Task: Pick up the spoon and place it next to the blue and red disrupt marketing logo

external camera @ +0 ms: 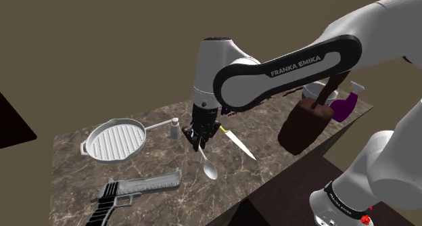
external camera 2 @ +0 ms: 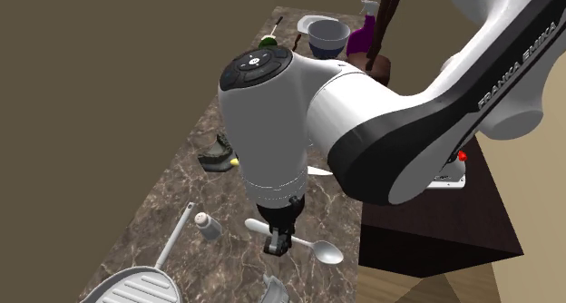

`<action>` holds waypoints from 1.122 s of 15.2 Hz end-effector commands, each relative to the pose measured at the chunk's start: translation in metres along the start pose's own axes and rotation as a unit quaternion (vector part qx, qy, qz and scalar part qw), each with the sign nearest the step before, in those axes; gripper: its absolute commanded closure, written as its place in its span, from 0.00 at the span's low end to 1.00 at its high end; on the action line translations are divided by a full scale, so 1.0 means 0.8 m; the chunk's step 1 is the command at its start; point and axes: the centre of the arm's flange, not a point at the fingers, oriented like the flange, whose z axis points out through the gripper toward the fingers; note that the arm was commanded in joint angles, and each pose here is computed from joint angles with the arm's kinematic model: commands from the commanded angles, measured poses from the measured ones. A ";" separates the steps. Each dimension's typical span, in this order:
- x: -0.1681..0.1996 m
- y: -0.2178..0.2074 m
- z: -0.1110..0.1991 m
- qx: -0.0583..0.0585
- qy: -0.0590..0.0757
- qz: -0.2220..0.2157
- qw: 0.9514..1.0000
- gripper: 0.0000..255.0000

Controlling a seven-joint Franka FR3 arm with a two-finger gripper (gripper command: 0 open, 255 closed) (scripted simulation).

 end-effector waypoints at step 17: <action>-0.003 0.207 -0.060 0.000 0.000 0.000 1.000 1.00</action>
